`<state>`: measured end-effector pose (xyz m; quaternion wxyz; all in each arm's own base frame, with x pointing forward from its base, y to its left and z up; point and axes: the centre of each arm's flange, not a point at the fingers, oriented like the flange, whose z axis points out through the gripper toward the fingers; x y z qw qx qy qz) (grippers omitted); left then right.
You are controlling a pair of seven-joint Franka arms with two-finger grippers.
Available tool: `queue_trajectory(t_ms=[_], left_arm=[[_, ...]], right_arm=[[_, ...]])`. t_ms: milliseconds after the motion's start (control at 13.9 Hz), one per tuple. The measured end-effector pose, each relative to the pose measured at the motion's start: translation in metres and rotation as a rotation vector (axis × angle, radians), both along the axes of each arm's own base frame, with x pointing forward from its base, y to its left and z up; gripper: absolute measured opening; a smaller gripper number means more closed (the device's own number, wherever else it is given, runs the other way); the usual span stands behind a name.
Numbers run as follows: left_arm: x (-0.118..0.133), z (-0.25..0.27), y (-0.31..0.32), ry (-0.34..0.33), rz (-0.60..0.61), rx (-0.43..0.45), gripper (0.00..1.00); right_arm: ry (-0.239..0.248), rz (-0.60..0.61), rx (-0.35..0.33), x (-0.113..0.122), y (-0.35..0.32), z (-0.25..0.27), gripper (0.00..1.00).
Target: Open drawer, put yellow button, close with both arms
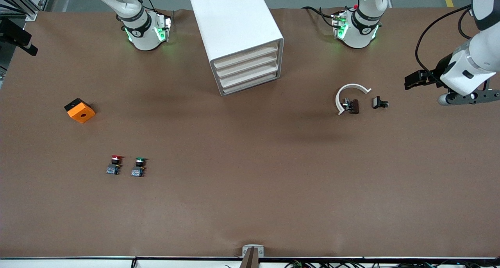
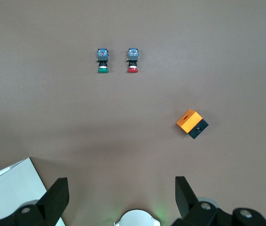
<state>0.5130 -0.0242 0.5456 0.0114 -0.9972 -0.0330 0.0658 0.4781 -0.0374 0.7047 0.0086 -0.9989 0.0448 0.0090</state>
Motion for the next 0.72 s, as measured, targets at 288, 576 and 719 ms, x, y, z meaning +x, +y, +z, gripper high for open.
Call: queue_trajectory(t_ms=[288, 576, 719], left_arm=[[-0.014, 0.026, 0.003, -0.096, 0.004, 0.004, 1.0], [-0.011, 0.056, 0.008, -0.157, 0.016, 0.003, 1.0], [-0.012, 0.067, 0.008, -0.153, 0.014, 0.003, 1.0]], right_arm=[[0.0, 0.011, 0.001, 0.0, -0.002, 0.0, 1.0], [-0.001, 0.013, 0.001, 0.0, -0.004, 0.0, 1.0], [-0.002, 0.013, 0.001, 0.0, -0.004, 0.0, 1.0]])
